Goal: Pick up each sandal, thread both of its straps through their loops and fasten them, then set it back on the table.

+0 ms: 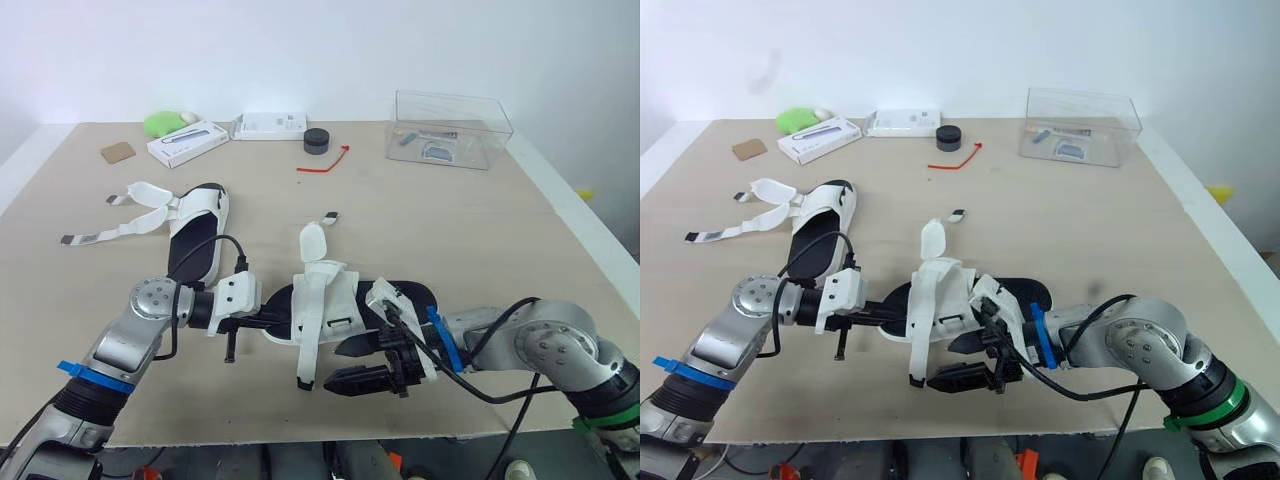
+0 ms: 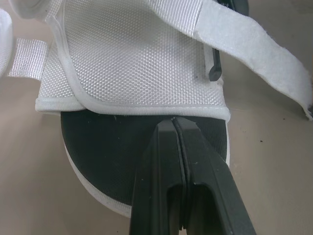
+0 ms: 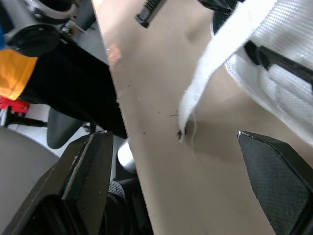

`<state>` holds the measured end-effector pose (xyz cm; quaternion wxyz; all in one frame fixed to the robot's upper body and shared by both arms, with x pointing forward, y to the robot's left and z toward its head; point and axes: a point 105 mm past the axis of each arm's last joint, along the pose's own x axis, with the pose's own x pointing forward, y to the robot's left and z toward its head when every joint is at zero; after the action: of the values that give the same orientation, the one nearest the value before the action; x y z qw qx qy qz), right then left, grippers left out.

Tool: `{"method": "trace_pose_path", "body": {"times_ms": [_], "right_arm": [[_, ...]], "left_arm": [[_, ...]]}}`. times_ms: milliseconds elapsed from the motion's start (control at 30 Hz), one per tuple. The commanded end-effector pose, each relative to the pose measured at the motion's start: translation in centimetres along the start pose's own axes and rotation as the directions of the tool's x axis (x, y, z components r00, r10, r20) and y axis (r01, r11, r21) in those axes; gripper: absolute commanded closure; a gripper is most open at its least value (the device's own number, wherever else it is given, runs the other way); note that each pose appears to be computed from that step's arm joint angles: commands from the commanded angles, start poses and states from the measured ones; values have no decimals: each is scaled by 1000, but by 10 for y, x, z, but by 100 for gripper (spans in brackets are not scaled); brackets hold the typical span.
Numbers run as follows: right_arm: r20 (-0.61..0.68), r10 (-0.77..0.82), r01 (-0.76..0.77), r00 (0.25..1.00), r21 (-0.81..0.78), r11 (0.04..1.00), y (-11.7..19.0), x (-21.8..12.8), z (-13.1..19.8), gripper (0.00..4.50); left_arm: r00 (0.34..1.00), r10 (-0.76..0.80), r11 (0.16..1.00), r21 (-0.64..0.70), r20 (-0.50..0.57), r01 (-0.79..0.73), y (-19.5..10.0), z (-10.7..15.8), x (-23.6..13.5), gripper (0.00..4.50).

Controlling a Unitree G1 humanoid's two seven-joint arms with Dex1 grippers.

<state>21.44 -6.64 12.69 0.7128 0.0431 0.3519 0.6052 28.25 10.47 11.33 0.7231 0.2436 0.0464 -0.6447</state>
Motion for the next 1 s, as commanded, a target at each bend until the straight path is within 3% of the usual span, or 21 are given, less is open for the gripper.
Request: {"method": "trace_pose_path", "body": {"times_ms": [33, 400, 500, 533, 633, 667, 700, 800, 833, 867, 1000], "right_arm": [[21, -17, 18, 1000, -37, 999, 4, 2, 11, 14], [43, -77, 78, 996, -20, 997, 2, 16, 22, 14], [39, -85, 86, 996, -16, 996, 3, 18, 24, 86], [36, -88, 89, 995, -14, 996, 3, 18, 24, 161], [30, -93, 93, 995, -12, 996, 3, 19, 25, 218], [28, -93, 94, 995, -7, 996, 3, 20, 25, 247], [23, -97, 97, 995, -2, 995, 2, 21, 25, 304], [18, -98, 98, 995, 15, 995, 1, 22, 23, 365], [17, -98, 98, 995, 20, 995, 1, 22, 23, 429], [17, -98, 97, 995, 26, 995, 1, 22, 23, 449], [24, -91, 90, 996, 42, 995, 2, 20, 24, 449]], "left_arm": [[999, 35, 999, 10, 9, -35, 8, 6, -5, 450], [999, 35, 999, 7, 20, -35, 10, 7, -1, 450], [999, 35, 999, 6, 20, -35, 10, 6, -1, 450], [999, 35, 999, 6, 18, -36, 10, 6, -2, 450], [999, 37, 999, 7, 14, -37, 11, 5, -3, 450], [999, 37, 999, 8, 14, -37, 11, 5, -3, 450], [999, 37, 999, 9, 14, -37, 11, 5, -2, 450], [999, 34, 999, 11, 15, -35, 11, 5, -2, 450], [999, 34, 999, 10, 15, -34, 10, 5, -2, 450], [999, 33, 999, 10, 15, -34, 10, 5, -2, 450], [999, 34, 999, 9, 11, -34, 10, 4, -2, 450]]}}
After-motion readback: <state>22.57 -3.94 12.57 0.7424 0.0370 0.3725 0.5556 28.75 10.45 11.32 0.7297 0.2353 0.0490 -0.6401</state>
